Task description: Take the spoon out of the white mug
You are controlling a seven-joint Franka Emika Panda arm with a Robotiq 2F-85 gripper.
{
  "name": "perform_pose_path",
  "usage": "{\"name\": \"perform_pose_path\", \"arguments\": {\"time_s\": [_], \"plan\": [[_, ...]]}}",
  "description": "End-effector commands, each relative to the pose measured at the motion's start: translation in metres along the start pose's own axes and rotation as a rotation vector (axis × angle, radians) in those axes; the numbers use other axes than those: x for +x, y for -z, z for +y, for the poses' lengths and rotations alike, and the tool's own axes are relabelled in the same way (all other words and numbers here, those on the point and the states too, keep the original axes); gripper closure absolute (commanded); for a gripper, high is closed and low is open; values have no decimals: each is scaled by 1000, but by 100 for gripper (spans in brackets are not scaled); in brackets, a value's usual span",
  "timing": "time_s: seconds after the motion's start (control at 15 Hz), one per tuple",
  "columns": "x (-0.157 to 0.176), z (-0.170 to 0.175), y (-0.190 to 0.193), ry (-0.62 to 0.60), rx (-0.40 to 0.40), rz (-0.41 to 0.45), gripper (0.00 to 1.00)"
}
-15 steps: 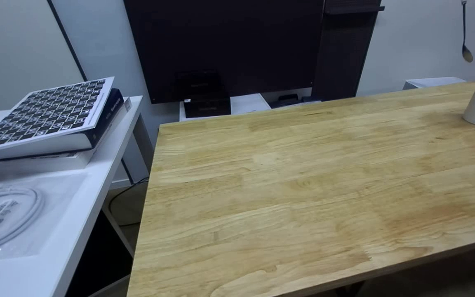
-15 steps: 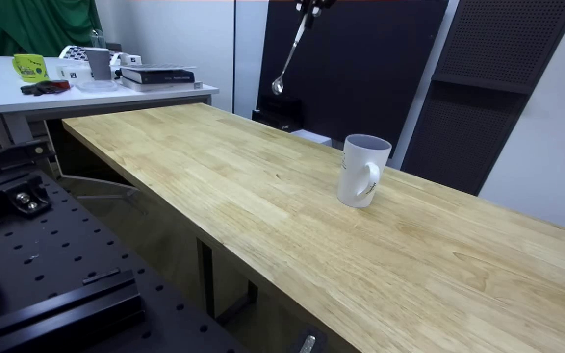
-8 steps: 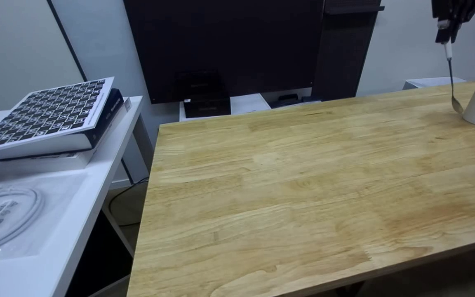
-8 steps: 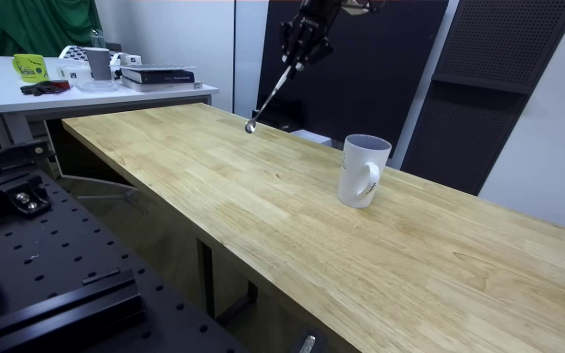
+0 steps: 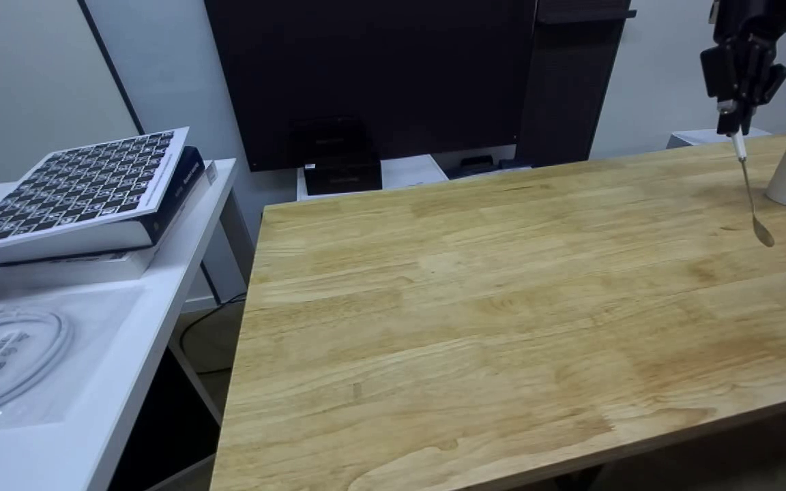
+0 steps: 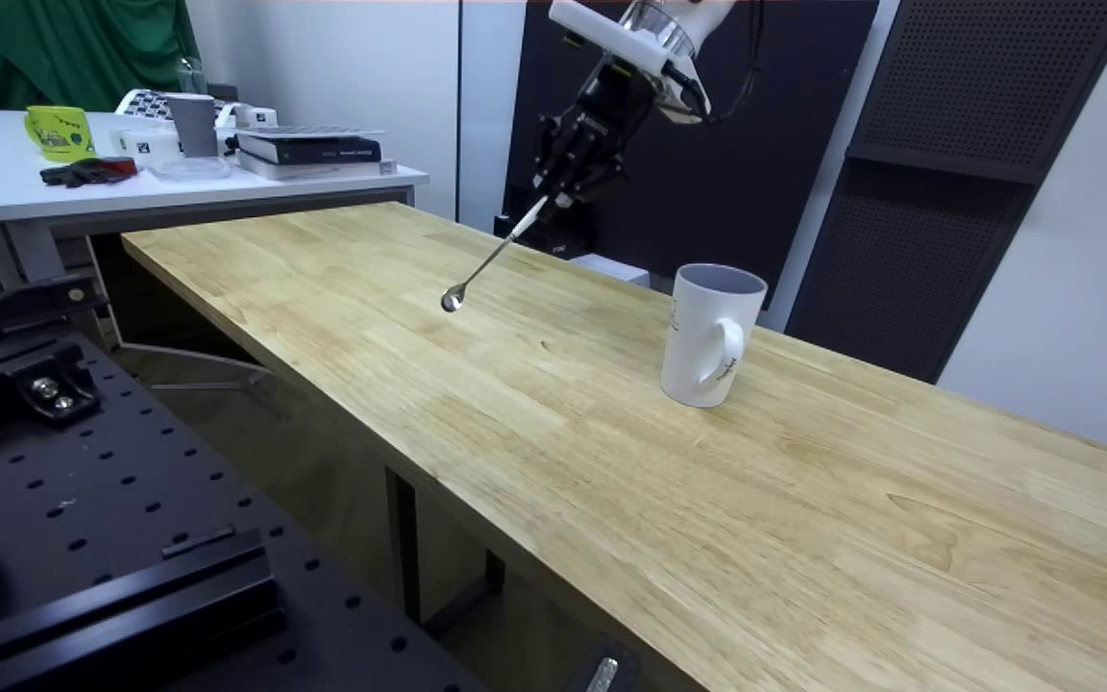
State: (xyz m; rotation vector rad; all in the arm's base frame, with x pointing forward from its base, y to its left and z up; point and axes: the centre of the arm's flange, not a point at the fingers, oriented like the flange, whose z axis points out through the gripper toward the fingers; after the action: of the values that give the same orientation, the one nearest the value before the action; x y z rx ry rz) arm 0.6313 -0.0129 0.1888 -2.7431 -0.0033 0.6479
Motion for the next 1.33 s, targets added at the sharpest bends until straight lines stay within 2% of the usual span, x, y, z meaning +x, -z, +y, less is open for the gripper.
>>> {"name": "perform_pose_path", "arguments": {"time_s": [0.0,0.6,1.27], "plan": [[28,10,-2,-22,48,-33,96],[44,23,-15,-47,41,-41,96],[68,33,-41,-68,57,-116,96]]}}
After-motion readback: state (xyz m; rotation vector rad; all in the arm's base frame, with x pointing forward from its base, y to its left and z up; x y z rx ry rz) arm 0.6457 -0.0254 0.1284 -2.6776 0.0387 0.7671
